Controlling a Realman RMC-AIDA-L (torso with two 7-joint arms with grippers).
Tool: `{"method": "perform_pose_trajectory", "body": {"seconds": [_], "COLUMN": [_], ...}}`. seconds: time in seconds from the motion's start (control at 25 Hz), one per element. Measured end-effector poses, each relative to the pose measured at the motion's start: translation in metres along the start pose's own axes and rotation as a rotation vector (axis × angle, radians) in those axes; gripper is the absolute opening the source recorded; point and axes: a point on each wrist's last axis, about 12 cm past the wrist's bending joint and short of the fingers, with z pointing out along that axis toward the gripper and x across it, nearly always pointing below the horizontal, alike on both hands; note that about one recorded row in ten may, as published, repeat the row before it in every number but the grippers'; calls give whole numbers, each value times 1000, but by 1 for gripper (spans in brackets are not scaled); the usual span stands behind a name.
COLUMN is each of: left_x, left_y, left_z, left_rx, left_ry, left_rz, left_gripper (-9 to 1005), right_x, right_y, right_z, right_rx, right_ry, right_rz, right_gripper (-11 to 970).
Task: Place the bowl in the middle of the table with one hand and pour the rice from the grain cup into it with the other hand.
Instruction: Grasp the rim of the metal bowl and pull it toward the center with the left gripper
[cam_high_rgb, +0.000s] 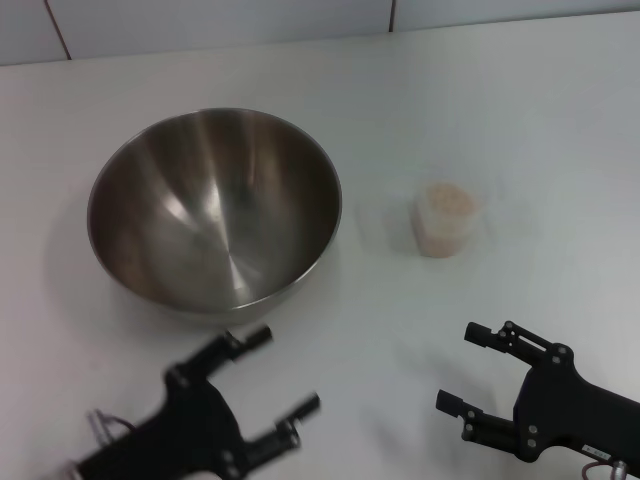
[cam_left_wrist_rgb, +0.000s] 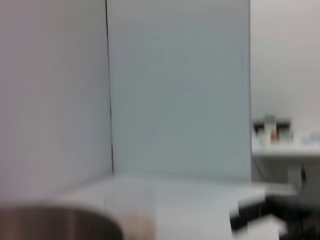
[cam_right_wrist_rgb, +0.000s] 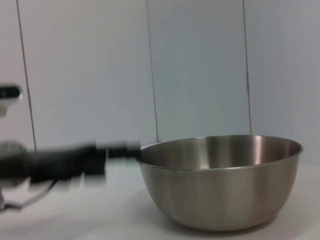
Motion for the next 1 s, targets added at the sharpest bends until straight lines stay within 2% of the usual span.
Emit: {"method": "perform_pose_trajectory", "body": {"seconds": [0.04, 0.12, 0.2, 0.32, 0.52, 0.64, 0.84, 1.0], "left_x": [-5, -23, -35, -54, -80, -94, -129, -147], "left_y": [2, 17, 32, 70, 130, 153, 168, 175], "left_z": [-2, -8, -13, -20, -24, -18, -1, 6], "left_rx": [-12, -62, -81, -69, -90, -142, -269, -337], "left_ry": [-45, -178, -255, -284, -189, -69, 127, 286], "left_rz": [-12, -75, -134, -240, -333, -347, -283, -320], "left_gripper": [749, 744, 739, 731, 718, 711, 702, 703], "right_x": [0, 0, 0, 0, -1, -2, -4, -5], "right_y": [0, 1, 1, 1, 1, 1, 0, -1], "right_z": [0, 1, 2, 3, 3, 3, 2, 2], "right_rx": [0, -1, -2, -2, 0, 0, -1, -5], "right_ry": [-1, -3, -4, -6, -10, -19, -32, -38], "right_rz": [0, 0, 0, 0, -1, -2, -6, -13], "right_gripper": [799, 800, 800, 800, 800, 800, 799, 799]}}
